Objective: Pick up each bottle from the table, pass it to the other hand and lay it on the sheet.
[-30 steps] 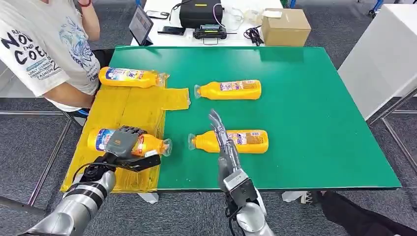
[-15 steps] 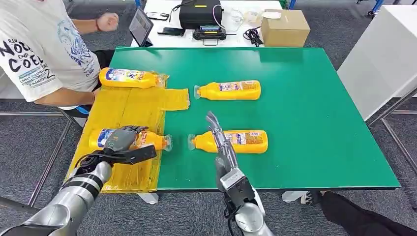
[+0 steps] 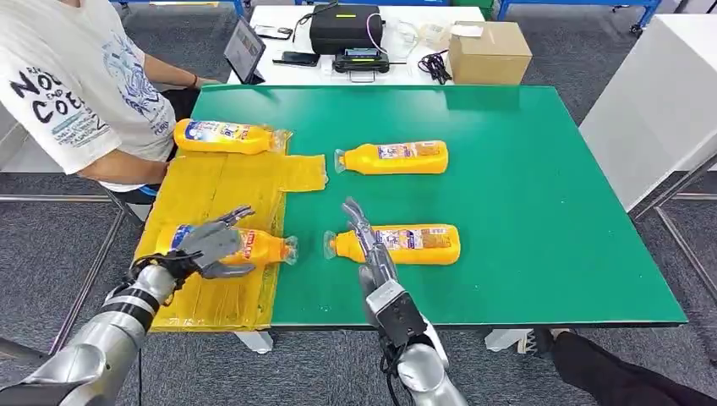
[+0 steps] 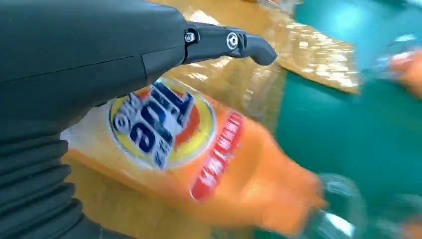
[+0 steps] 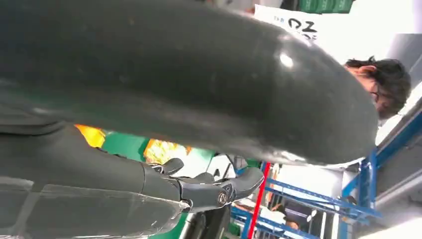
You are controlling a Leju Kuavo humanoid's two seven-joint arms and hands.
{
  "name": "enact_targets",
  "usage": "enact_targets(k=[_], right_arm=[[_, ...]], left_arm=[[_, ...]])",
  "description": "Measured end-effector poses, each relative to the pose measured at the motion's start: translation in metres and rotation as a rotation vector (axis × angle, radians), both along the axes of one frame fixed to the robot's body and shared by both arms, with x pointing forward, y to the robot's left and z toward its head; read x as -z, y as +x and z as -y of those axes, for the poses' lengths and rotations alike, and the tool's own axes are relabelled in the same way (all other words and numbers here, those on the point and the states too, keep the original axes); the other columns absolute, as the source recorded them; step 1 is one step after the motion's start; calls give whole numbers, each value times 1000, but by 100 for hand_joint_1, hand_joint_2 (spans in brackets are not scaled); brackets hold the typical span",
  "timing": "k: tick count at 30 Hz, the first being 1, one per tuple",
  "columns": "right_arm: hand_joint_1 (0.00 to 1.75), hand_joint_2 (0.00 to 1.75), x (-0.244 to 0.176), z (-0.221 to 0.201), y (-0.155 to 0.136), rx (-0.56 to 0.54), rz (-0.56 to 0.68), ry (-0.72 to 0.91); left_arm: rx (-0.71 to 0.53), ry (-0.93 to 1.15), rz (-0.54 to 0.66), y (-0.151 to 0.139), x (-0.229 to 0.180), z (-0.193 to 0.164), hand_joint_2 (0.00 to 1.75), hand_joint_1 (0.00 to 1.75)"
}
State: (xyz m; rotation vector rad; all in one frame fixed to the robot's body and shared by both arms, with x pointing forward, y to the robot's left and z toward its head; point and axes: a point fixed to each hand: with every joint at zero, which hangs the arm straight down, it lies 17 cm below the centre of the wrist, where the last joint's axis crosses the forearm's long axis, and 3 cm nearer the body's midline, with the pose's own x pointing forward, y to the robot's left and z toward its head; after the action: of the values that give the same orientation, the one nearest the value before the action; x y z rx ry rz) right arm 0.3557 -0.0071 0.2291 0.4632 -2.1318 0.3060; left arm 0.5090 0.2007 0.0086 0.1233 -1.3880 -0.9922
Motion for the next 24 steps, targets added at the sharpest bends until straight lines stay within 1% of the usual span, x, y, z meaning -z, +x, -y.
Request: enact_targets(k=[3, 5, 11, 13, 15, 16, 18, 19, 21, 24], right_arm=[[0, 0, 6, -3, 2, -6, -17, -6], [0, 0, 10, -4, 3, -8, -25, -11], [0, 0, 15, -7, 5, -12, -37, -19], [0, 0, 16, -7, 5, -13, -41, -19], [0, 0, 18, -7, 6, -8, -47, -22], [0, 0, 19, -7, 6, -2, -50, -25], [0, 0, 22, -6, 7, 17, -50, -41], [0, 175, 23, -5, 8, 30, -48, -58], [0, 175, 29, -4, 11, 69, -45, -115], [0, 175, 44, 0, 19, 141, -49, -252]], left_arm=[[11, -211, -47, -12, -7, 10, 0, 0], [7, -258, -54, -16, -8, 11, 0, 0], [-13, -304, -62, -18, -8, 9, 0, 0], [-19, -392, -78, -22, -12, 12, 0, 0], [-41, -549, -78, -24, -26, 16, 0, 0], [-75, -624, -61, -23, -33, 16, 175, 0], [-176, -715, 0, -17, -44, 7, 175, 0], [-253, -720, 62, -12, -49, -1, 175, 0], [-409, -650, 223, -2, -64, -22, 175, 0], [-574, -581, 410, 3, -94, -48, 175, 0]])
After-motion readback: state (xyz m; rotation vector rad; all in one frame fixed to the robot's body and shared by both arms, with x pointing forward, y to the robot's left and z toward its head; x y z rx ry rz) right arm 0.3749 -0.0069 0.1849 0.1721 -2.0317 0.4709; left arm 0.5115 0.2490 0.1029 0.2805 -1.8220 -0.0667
